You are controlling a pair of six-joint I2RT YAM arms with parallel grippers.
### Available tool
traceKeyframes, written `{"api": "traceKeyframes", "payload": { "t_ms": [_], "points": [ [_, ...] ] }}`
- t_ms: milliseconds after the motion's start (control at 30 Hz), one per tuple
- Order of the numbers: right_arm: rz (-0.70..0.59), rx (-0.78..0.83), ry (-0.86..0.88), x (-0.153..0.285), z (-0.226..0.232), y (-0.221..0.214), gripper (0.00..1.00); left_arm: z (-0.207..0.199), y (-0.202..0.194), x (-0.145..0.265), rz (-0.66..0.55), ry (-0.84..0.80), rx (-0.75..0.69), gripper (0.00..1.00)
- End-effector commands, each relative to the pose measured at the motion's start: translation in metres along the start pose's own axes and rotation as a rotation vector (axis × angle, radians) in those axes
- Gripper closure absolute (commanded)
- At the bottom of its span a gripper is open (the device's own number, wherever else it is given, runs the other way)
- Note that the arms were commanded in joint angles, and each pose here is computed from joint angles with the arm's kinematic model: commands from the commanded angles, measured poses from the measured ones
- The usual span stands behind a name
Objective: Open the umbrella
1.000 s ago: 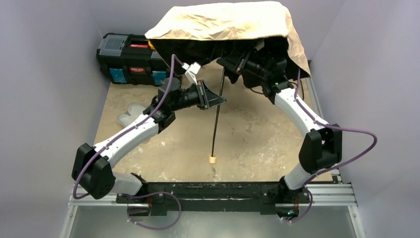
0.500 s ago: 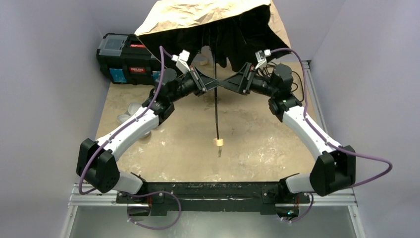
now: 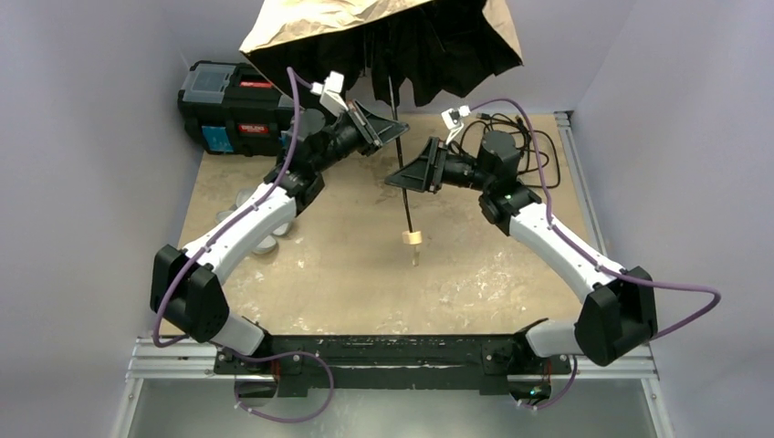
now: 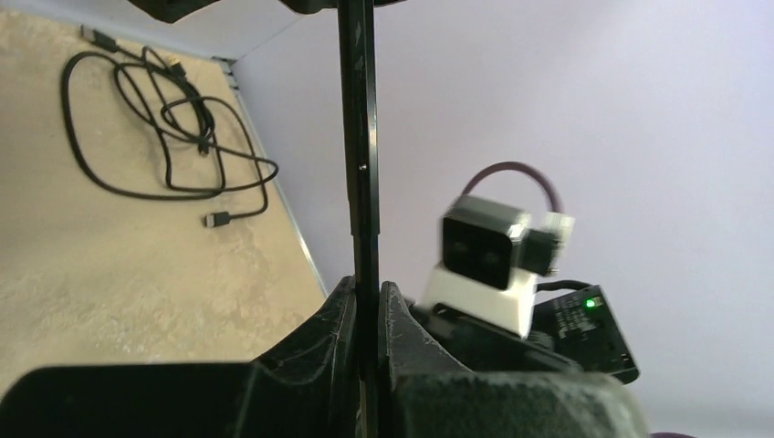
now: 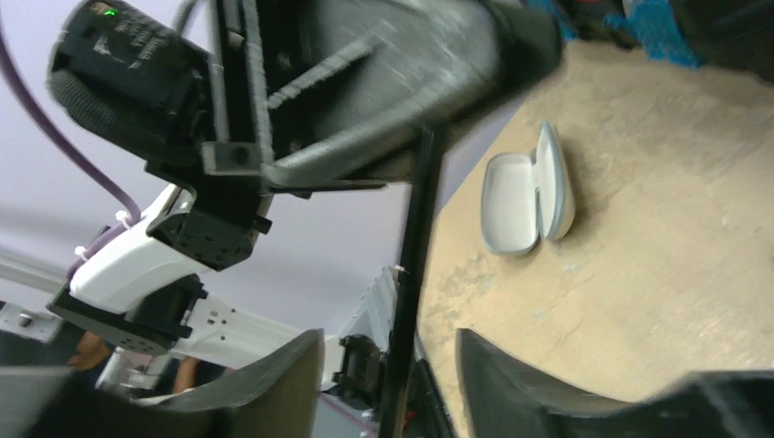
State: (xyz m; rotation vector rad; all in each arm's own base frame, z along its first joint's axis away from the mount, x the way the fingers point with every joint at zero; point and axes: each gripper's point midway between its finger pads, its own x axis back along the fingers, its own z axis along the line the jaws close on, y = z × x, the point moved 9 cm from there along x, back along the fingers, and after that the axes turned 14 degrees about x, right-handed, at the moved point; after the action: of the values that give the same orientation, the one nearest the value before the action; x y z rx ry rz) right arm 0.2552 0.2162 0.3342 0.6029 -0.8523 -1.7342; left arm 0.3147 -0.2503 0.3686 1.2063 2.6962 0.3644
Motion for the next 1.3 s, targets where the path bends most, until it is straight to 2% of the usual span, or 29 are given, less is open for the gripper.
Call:
{"api": "traceKeyframes", "payload": {
  "t_ms": [0, 33, 67, 100, 133, 233, 333, 533, 633, 833, 933, 1033, 1133, 1200, 1267],
  "points": [
    [-0.006, 0.073, 0.068, -0.009, 0.008, 0.003, 0.63, -0.069, 0.026, 0.011, -0.116, -0.258, -0.138, 1.00],
    [-0.005, 0.083, 0.088, -0.010, 0.011, 0.004, 0.74, -0.069, 0.032, 0.011, -0.130, -0.262, -0.145, 1.00],
    [-0.004, 0.101, 0.114, -0.011, 0.016, 0.005, 0.92, -0.070, 0.040, 0.011, -0.150, -0.267, -0.163, 1.00],
    [-0.003, 0.123, 0.137, -0.011, 0.022, 0.006, 1.00, -0.071, 0.051, 0.011, -0.177, -0.270, -0.183, 1.00],
    [-0.005, 0.141, 0.151, -0.011, 0.027, 0.007, 1.00, -0.071, 0.067, 0.011, -0.213, -0.269, -0.204, 0.97],
    [-0.014, 0.133, 0.197, -0.014, 0.037, 0.009, 1.00, -0.088, 0.101, 0.011, -0.284, -0.303, -0.250, 0.63],
    [-0.019, 0.125, 0.242, -0.019, 0.046, 0.011, 1.00, -0.103, 0.122, 0.006, -0.338, -0.333, -0.284, 0.51],
    [-0.063, 0.112, 0.288, -0.028, 0.053, 0.019, 1.00, -0.108, 0.145, -0.010, -0.453, -0.314, -0.320, 0.51],
    [-0.105, 0.105, 0.274, -0.034, 0.056, 0.033, 1.00, -0.095, 0.150, -0.018, -0.503, -0.250, -0.307, 0.51],
    [-0.165, 0.094, 0.204, -0.038, 0.057, 0.052, 1.00, -0.071, 0.128, -0.009, -0.426, -0.175, -0.197, 0.51],
    [-0.130, 0.079, 0.204, -0.035, 0.053, 0.046, 1.00, -0.050, 0.105, 0.004, -0.376, -0.151, -0.278, 0.53],
    [-0.105, 0.075, 0.170, -0.023, 0.041, 0.039, 1.00, -0.040, 0.090, 0.028, -0.361, -0.171, -0.508, 0.46],
    [-0.070, 0.071, 0.142, -0.010, 0.027, 0.030, 1.00, -0.030, 0.080, 0.059, -0.311, -0.134, -0.941, 0.38],
    [-0.026, 0.096, 0.164, -0.004, 0.025, 0.023, 1.00, -0.023, 0.076, 0.078, -0.260, -0.119, -1.357, 0.35],
    [0.032, 0.128, 0.157, -0.001, 0.023, 0.016, 1.00, -0.020, 0.081, 0.088, -0.242, -0.046, -1.699, 0.31]
  ]
}}
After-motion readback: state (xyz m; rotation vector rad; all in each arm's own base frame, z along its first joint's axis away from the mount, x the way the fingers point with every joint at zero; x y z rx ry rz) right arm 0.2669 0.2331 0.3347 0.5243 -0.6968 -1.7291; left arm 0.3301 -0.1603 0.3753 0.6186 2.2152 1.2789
